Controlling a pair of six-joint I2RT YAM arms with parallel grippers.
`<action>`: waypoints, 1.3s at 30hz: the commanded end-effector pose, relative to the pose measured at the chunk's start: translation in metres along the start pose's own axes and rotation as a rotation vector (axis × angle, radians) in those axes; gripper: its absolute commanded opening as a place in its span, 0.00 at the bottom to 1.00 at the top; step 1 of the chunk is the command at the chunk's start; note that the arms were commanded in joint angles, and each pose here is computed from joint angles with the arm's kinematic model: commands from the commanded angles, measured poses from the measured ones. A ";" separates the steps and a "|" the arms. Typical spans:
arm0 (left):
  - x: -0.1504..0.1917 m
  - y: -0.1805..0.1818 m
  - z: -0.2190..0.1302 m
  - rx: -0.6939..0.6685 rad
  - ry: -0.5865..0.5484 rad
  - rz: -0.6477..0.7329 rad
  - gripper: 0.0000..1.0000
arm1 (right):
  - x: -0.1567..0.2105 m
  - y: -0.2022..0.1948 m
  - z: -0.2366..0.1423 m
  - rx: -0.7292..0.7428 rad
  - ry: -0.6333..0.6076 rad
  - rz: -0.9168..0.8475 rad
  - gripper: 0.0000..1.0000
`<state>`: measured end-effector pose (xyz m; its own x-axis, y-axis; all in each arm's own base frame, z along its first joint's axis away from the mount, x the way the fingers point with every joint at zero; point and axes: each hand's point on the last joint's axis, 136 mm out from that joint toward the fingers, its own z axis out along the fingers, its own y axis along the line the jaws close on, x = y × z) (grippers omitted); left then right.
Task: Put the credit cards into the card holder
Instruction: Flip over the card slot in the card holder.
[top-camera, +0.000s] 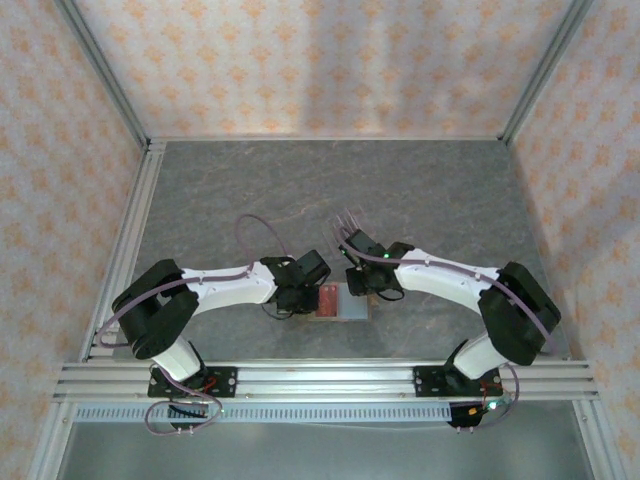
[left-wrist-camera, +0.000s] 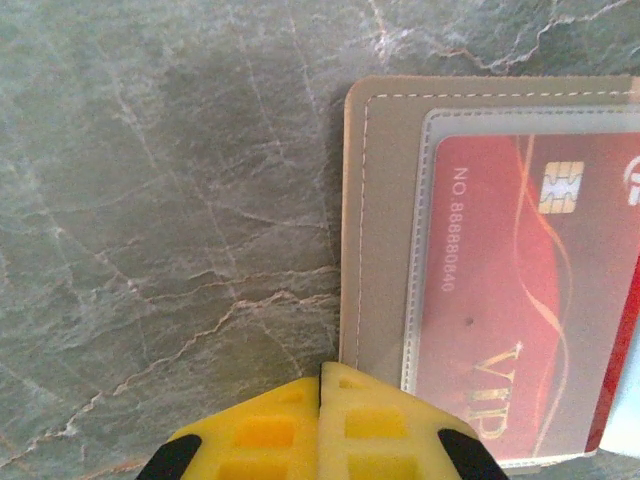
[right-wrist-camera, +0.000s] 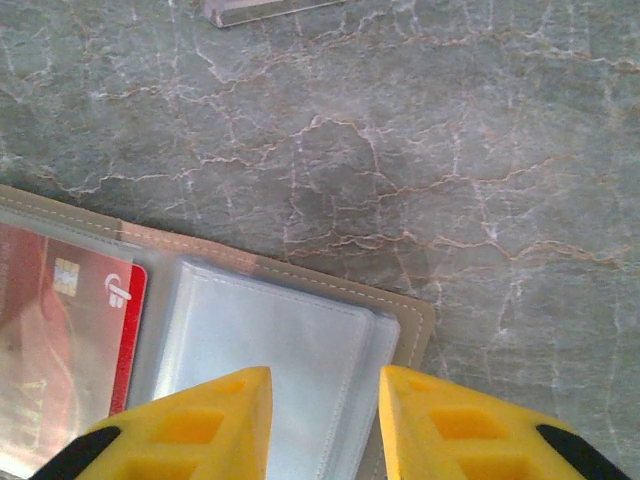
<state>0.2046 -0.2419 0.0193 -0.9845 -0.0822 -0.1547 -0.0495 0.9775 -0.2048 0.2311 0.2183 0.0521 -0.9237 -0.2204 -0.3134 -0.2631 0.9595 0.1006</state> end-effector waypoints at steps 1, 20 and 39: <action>-0.001 0.005 -0.005 -0.022 -0.023 -0.013 0.00 | 0.002 0.004 0.004 0.000 0.035 -0.023 0.33; -0.004 0.004 -0.007 -0.029 -0.027 0.001 0.00 | 0.029 -0.004 0.046 0.045 0.163 -0.057 0.32; -0.001 0.004 -0.006 -0.019 -0.020 -0.011 0.00 | 0.006 0.015 0.013 -0.045 0.085 -0.017 0.00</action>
<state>0.2047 -0.2419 0.0194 -0.9845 -0.0820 -0.1553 -0.0492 0.9777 -0.2043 0.2274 0.2362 0.0275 -0.9382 -0.2473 -0.2420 -0.2880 0.9458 0.1498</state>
